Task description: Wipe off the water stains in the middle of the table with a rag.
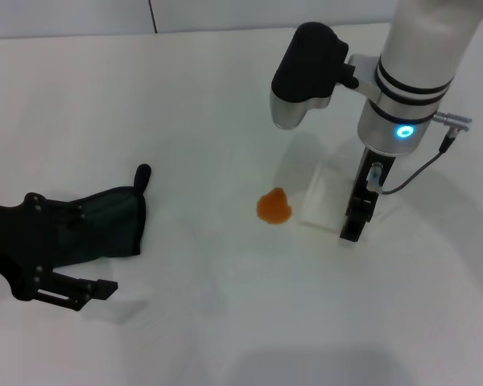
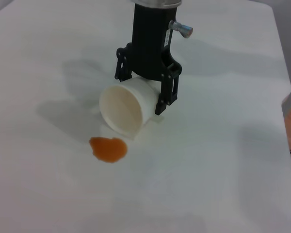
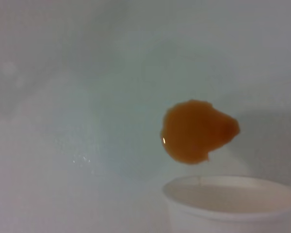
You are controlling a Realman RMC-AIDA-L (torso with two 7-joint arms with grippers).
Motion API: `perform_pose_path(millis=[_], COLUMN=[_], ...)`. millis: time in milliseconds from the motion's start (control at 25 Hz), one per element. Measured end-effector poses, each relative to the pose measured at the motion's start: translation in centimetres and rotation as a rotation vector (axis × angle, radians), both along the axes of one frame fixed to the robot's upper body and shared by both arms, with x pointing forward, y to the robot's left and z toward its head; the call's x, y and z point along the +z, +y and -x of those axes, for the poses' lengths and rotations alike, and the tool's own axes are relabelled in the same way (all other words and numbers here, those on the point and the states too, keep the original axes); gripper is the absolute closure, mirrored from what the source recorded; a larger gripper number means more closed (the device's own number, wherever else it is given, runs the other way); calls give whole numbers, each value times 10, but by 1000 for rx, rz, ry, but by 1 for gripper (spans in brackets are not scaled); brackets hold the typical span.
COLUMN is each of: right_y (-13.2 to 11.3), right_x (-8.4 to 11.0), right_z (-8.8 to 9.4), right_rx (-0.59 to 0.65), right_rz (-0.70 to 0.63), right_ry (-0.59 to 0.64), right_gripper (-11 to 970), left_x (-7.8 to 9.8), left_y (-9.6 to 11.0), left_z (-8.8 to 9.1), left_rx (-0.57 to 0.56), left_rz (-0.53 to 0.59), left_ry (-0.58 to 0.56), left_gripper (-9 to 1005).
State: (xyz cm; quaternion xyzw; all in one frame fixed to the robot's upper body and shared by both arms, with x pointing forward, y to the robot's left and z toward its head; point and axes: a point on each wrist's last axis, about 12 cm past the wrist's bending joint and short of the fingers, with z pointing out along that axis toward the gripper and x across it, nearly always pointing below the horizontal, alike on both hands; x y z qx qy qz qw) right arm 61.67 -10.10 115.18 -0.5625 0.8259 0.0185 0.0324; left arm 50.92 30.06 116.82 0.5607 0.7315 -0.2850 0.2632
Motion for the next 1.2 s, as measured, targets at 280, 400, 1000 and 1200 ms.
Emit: perform_pose_path(millis=[280,400,1000,1200], right_y=[-4,-7,-97,-126], right_x=[-4,3,55,44], right_z=[2,2,22,35], right_rx=[1,-7,-185,-176], right_rz=[-6,-54,-334,-502], right_ry=[-11,-36,-224,-290], right_gripper=[238,243,304,305], left_x=[0,-1,4,10], left_y=[0,2,11,15], left_z=[0,1,-2,-6], left_rx=[3,10,16,19], left_rz=[1,-1,-20,-14], left_ry=[-2,1,-17,-37], left_gripper=[180,180,181,181])
